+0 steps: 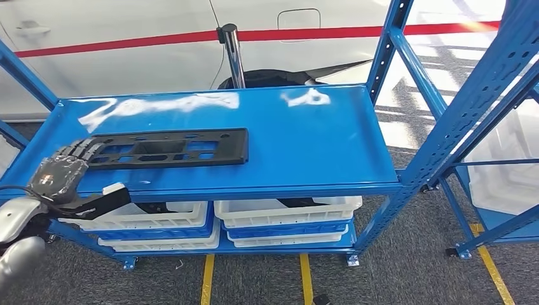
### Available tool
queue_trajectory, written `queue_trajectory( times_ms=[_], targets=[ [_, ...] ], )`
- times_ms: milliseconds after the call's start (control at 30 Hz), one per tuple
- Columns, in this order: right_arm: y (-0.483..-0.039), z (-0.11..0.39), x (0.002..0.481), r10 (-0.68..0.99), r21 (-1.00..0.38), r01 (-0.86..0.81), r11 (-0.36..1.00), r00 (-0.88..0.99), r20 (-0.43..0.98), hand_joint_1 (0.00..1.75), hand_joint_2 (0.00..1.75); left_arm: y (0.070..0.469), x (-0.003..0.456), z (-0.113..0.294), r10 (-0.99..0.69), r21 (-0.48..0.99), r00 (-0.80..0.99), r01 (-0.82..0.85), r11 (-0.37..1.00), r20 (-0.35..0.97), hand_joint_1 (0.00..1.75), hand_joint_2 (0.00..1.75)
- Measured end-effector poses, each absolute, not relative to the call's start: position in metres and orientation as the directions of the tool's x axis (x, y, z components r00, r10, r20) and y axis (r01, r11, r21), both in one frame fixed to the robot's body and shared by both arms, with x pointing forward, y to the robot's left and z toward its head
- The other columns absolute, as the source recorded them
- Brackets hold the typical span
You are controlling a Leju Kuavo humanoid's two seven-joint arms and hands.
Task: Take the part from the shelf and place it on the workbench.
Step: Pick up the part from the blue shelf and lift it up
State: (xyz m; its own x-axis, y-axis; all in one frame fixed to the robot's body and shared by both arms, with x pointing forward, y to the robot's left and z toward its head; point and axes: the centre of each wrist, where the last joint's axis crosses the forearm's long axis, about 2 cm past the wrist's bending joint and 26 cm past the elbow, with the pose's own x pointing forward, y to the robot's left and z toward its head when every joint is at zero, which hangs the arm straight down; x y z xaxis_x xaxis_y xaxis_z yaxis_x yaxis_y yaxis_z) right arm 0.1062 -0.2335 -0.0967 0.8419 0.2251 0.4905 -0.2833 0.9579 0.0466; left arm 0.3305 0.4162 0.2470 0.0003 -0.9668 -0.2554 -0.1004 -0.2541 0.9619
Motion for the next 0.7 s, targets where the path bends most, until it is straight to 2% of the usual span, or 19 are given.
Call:
queue_trajectory(
  times_ms=[433,567,700],
  targets=[
    [-0.232,-0.097,0.106,0.242,0.044,-0.301,0.953,0.837,0.491,0.0,1.75,0.422,0.343,0.251,-0.964,0.955,-0.004,-0.142,-0.262,-0.265,0.0,1.75],
    [-0.232,-0.097,0.106,0.245,0.041,-0.303,0.952,0.836,0.49,0.0,1.75,0.412,0.348,0.244,-0.979,0.974,-0.033,-0.115,-0.195,-0.199,0.0,0.0],
    [-0.233,-0.096,0.107,0.238,0.039,-0.294,0.955,0.838,0.491,0.0,1.75,0.396,0.354,0.241,-0.995,0.993,-0.05,-0.077,-0.085,-0.089,0.0,0.0]
  ],
)
